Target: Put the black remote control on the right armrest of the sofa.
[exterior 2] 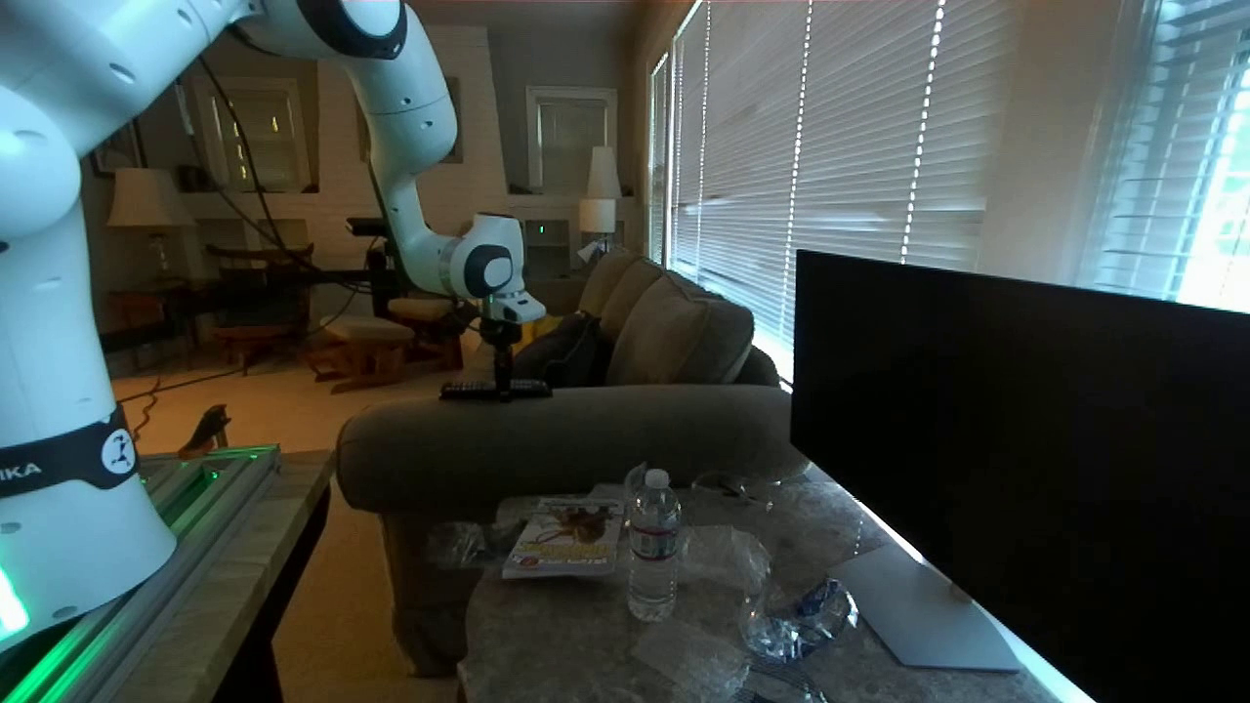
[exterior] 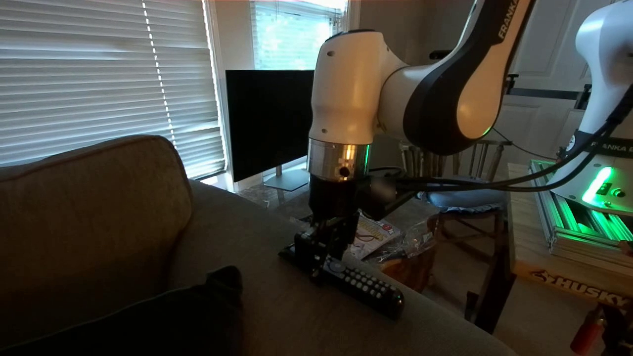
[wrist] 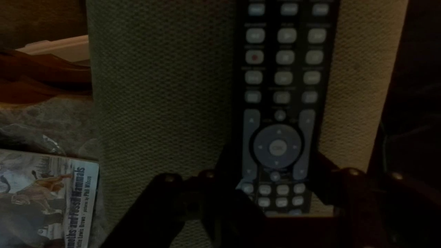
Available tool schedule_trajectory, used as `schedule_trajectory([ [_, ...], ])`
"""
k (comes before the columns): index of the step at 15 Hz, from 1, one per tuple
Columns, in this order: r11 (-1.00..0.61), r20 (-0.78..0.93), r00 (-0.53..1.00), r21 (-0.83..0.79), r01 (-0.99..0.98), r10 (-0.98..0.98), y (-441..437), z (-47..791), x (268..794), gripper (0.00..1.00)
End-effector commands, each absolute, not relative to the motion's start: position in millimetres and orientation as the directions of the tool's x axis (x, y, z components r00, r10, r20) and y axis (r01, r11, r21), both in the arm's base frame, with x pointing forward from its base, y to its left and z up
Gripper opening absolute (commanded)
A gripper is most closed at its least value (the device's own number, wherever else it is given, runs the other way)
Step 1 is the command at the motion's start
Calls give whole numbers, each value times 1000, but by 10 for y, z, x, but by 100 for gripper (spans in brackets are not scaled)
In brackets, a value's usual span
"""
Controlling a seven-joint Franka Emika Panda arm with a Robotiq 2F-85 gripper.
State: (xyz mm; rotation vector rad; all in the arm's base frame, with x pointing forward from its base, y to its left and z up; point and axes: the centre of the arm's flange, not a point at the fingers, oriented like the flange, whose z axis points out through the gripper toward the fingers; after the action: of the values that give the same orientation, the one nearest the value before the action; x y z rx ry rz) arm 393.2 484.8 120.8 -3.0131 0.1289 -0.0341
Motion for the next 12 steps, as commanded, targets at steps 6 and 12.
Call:
schedule_trajectory([
  [6,-992,5,997,-100,-82,-83,5045,1195,3963,91],
  [12,-994,-4,995,-43,-101,-101,5015,1382,3890,100],
])
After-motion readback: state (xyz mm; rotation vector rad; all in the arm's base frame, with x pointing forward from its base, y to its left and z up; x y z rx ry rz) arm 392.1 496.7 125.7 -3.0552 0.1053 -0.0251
